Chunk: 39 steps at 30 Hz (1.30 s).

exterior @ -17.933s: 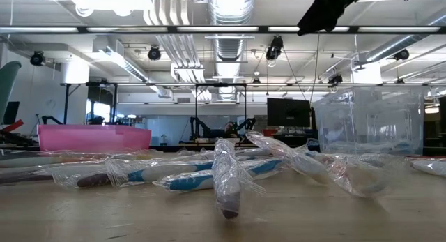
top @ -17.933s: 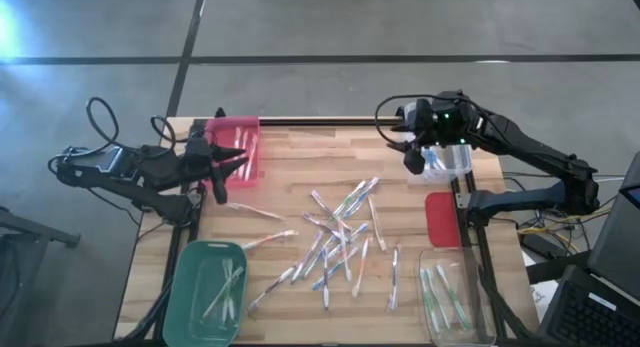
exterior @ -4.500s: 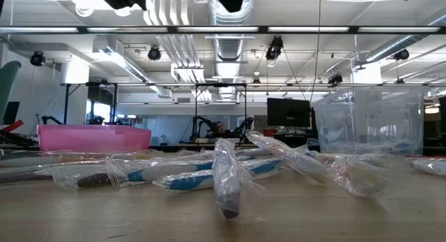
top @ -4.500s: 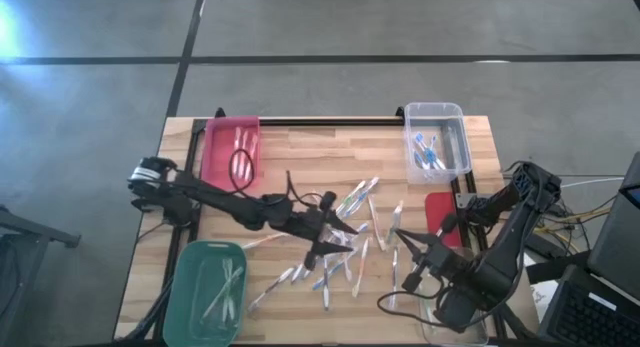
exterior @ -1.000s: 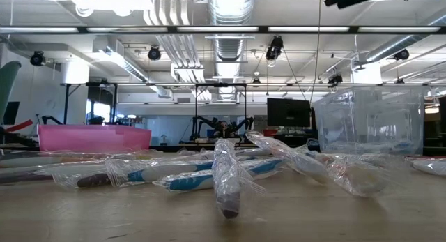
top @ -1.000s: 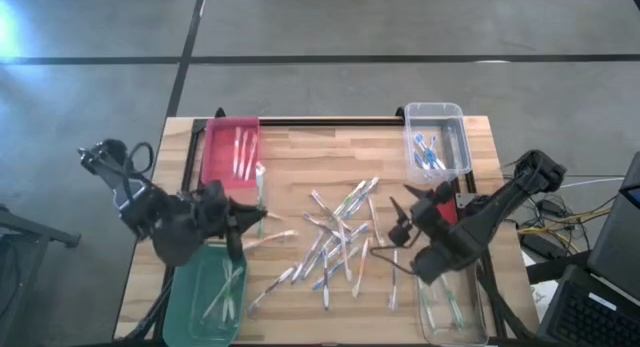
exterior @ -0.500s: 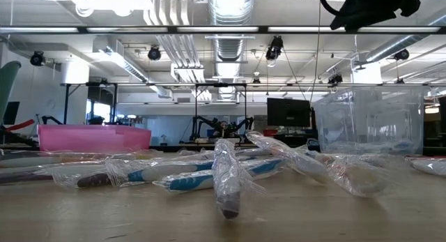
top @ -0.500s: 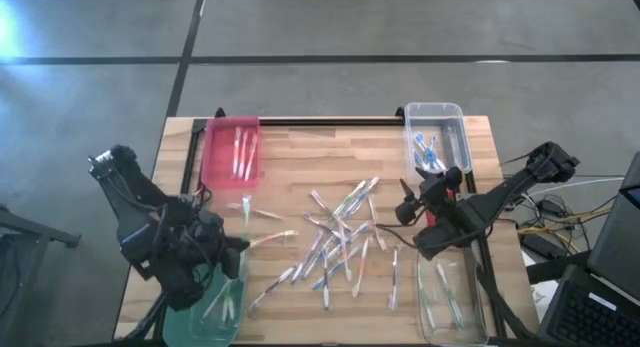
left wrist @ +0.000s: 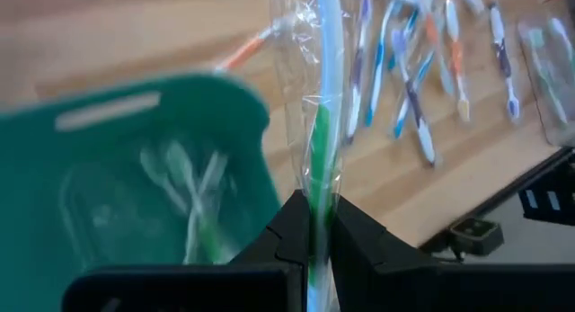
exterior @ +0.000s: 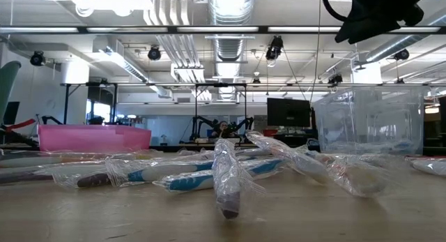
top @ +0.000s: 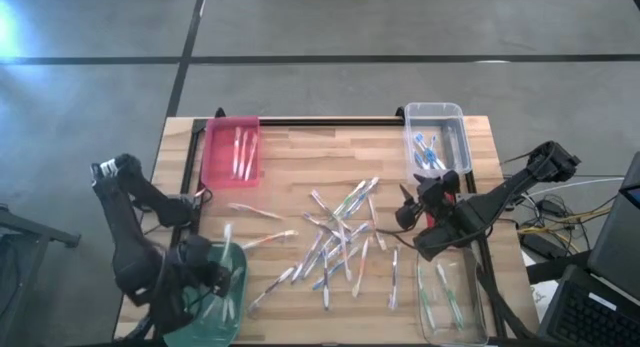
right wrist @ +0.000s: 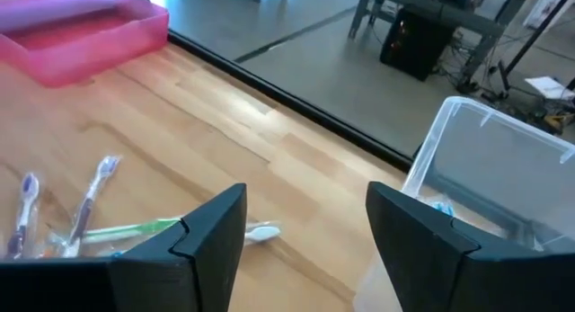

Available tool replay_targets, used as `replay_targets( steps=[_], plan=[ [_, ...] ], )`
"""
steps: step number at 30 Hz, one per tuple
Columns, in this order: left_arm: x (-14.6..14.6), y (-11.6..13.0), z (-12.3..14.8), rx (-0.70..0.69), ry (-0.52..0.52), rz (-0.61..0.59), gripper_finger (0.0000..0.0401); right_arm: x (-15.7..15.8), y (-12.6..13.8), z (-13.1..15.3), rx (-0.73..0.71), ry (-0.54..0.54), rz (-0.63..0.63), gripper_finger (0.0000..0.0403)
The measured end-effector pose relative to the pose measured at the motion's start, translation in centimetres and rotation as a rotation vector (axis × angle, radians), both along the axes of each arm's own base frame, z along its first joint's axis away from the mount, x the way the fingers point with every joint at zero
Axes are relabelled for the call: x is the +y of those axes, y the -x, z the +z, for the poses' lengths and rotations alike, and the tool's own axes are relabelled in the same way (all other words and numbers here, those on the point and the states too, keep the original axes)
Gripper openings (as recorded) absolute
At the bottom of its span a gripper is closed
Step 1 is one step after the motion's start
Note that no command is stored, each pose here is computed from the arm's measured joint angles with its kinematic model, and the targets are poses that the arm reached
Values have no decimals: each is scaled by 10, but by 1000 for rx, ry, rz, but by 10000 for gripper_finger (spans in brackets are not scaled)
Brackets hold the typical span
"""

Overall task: Pick & Place Toothbrushes
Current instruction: Put the green toothbrush into the green bin

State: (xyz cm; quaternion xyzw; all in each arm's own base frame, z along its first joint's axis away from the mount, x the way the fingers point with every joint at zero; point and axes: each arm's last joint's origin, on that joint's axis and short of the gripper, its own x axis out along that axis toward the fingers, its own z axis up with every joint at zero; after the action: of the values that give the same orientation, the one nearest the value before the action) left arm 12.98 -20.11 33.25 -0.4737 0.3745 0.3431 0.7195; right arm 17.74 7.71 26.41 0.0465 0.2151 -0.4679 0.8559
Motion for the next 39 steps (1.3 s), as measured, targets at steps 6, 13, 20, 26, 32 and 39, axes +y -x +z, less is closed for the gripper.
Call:
replay_targets(
  steps=[6, 13, 20, 26, 32, 39],
  plan=[
    [-20, 0, -13, 64, 63, -21, 25, 1, -1, -1, -2, -3, 7, 241],
    [-29, -1, -24, 180, 70, -38, 25, 4, -6, 0, -4, -5, 38, 251],
    [-31, -2, -41, 326, 88, -28, 25, 6, -9, 0, 0, 0, 60, 238],
    [-34, -7, -61, 321, 137, -26, 28, 6, -9, 0, -3, -2, 60, 223],
    [-34, -10, -82, 325, 164, -20, 25, 6, -9, 0, -6, -3, 60, 221],
    [-31, -12, -99, 304, 202, -15, 25, 6, -10, 0, -8, -4, 63, 235]
  ],
)
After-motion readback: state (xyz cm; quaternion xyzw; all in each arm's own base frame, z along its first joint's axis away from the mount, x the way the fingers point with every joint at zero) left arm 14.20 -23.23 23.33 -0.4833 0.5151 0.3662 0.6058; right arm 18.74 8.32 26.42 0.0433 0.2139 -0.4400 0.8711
